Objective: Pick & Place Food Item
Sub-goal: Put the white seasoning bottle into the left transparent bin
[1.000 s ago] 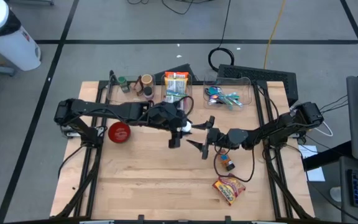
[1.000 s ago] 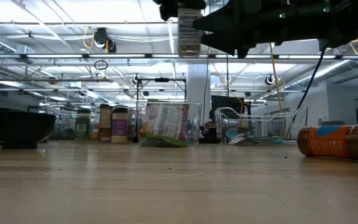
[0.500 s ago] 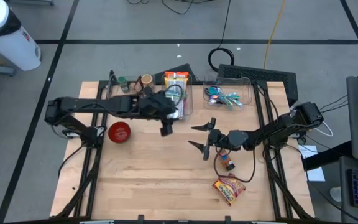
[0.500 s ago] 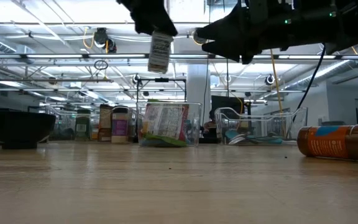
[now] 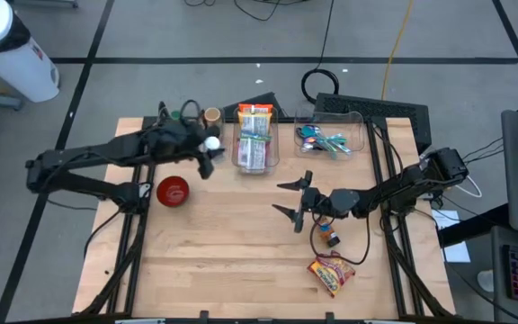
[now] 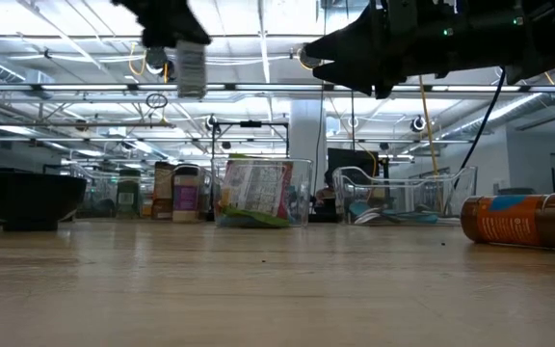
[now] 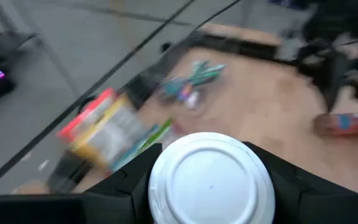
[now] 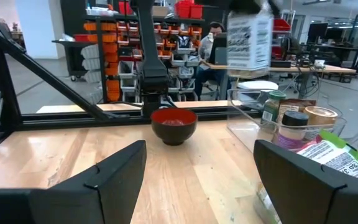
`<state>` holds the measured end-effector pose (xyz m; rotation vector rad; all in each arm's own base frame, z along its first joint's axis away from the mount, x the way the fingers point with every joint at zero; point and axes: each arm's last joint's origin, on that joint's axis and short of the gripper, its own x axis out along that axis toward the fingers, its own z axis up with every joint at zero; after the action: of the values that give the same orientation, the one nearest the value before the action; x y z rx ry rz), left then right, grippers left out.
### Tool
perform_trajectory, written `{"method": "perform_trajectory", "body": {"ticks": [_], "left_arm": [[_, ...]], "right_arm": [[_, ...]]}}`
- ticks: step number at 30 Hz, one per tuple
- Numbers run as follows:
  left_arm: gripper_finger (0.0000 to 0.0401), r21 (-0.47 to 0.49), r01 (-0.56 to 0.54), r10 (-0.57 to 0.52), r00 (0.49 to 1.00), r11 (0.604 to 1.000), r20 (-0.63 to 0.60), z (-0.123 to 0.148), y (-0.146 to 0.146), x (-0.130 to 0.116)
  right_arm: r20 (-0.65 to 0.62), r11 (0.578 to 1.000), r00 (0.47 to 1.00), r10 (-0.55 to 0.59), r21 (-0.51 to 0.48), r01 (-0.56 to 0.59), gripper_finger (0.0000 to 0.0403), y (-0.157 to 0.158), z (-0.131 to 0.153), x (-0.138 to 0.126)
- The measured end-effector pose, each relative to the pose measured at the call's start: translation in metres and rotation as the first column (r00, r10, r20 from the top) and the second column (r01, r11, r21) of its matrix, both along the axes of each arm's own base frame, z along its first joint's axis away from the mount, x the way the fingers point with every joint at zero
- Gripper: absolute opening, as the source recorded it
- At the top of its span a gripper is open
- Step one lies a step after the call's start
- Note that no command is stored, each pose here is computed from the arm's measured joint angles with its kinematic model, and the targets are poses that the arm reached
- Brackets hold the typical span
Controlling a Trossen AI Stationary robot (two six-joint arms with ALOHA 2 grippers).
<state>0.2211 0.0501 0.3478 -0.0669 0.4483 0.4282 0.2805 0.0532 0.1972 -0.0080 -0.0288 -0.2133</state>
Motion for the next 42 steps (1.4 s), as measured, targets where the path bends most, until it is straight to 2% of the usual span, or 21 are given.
{"method": "perform_trajectory", "body": {"ticks": [5, 10, 17, 22, 25, 28, 32, 38, 42], "left_arm": [[0.0202, -0.004, -0.116, 0.116, 0.993, 0.993, 0.031, -0.013, -0.001, -0.030], [0.0202, -0.006, -0.199, 0.199, 0.978, 0.980, 0.061, -0.038, -0.002, -0.048], [0.0202, 0.003, -0.369, 0.368, 0.927, 0.930, 0.076, -0.071, 0.006, -0.059], [0.0202, 0.005, -0.441, 0.438, 0.891, 0.897, 0.118, -0.081, 0.017, -0.061], [0.0202, -0.004, -0.519, 0.514, 0.845, 0.855, 0.148, -0.086, 0.025, -0.064], [0.0202, -0.017, -0.617, 0.613, 0.777, 0.787, 0.145, -0.094, 0.034, -0.070], [0.0202, -0.060, -0.692, 0.692, 0.706, 0.720, 0.151, -0.106, 0.045, -0.078], [0.0202, -0.103, -0.754, 0.754, 0.621, 0.649, 0.213, -0.123, 0.057, -0.087], [0.0202, -0.103, -0.786, 0.787, 0.585, 0.610, 0.196, -0.132, 0.064, -0.092]], "right_arm": [[0.005, 1.000, 1.000, -0.002, -0.012, 0.002, 0.0290, 0.000, 0.001, 0.000], [0.018, 1.000, 1.000, -0.003, -0.014, 0.003, 0.0290, -0.001, 0.002, 0.000], [0.026, 1.000, 1.000, -0.016, -0.015, 0.016, 0.0290, -0.004, 0.003, 0.001], [0.027, 1.000, 0.999, -0.029, -0.009, 0.029, 0.0290, -0.008, 0.003, 0.001], [0.027, 1.000, 0.999, -0.029, -0.009, 0.029, 0.0290, -0.008, 0.003, 0.001], [0.026, 1.000, 0.999, -0.029, -0.010, 0.029, 0.0290, -0.008, 0.003, 0.001], [0.026, 1.000, 0.999, -0.029, -0.011, 0.029, 0.0290, -0.008, 0.003, 0.001], [0.026, 1.000, 0.999, -0.029, -0.011, 0.029, 0.0290, -0.008, 0.003, 0.001], [0.026, 0.999, 0.999, -0.033, -0.011, 0.034, 0.0290, -0.009, 0.003, 0.001]]}}
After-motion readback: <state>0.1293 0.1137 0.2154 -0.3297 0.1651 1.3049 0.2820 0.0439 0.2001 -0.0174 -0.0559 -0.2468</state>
